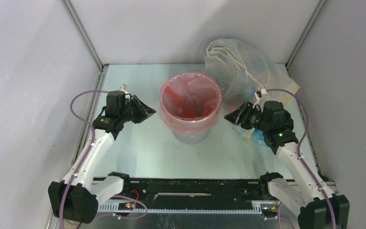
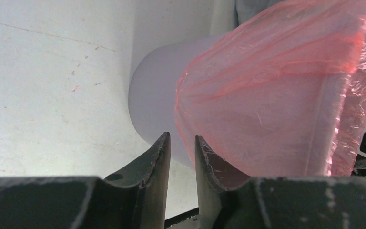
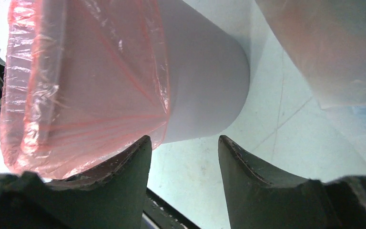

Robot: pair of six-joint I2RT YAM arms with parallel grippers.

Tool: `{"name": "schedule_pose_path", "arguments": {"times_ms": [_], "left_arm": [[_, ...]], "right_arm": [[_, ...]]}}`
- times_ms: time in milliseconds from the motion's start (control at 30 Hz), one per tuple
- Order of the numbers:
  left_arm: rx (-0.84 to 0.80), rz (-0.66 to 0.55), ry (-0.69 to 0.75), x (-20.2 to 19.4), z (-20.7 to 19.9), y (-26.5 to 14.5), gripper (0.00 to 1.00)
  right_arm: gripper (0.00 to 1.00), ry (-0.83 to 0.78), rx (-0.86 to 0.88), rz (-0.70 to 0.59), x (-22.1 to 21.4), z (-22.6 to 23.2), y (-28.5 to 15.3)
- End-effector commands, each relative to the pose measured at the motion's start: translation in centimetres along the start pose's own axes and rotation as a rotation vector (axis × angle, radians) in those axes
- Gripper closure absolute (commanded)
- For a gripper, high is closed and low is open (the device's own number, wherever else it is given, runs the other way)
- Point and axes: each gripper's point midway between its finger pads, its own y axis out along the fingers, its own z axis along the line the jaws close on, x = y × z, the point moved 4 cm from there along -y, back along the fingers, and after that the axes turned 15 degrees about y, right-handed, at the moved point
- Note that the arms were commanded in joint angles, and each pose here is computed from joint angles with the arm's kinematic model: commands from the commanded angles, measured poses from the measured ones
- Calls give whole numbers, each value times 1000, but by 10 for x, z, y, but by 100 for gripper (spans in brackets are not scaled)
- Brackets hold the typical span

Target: Put the trash bags into the trash bin

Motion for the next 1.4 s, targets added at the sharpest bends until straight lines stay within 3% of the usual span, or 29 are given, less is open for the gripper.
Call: {"name": "schedule_pose_path", "arguments": {"times_ms": [0,100,267,333,367,400,433,567,700,1000,1167,1367], "left_arm": [[10,-134,97,20,-9,-24,69],[32,-195,129,23,-6,-34,63],[151,-336,200,28,14,-48,41],[234,-426,246,32,29,-56,25],[276,-476,270,34,36,-60,8],[315,-525,294,36,44,-62,1],[364,-580,316,37,53,-66,0],[480,-707,461,37,76,-77,0],[559,-654,616,28,95,-69,0],[624,-623,642,4,139,-34,0],[665,-669,642,1,156,-23,0],[710,-616,603,10,163,-3,0]], "right_arm": [[42,-155,-24,-135,18,12,-16],[37,-238,-71,-239,27,10,-24],[22,-513,-130,-462,47,9,-36],[15,-660,-149,-532,49,5,-40],[11,-717,-167,-550,49,-1,-39],[8,-766,-173,-565,48,-4,-39],[3,-789,-182,-571,48,-9,-38],[2,-742,-240,-614,47,-39,-39],[2,-688,-277,-656,44,-74,-39],[1,-606,-360,-706,60,-135,-26],[0,-653,-328,-743,87,-128,-14],[0,-669,-369,-752,112,-140,7]]}}
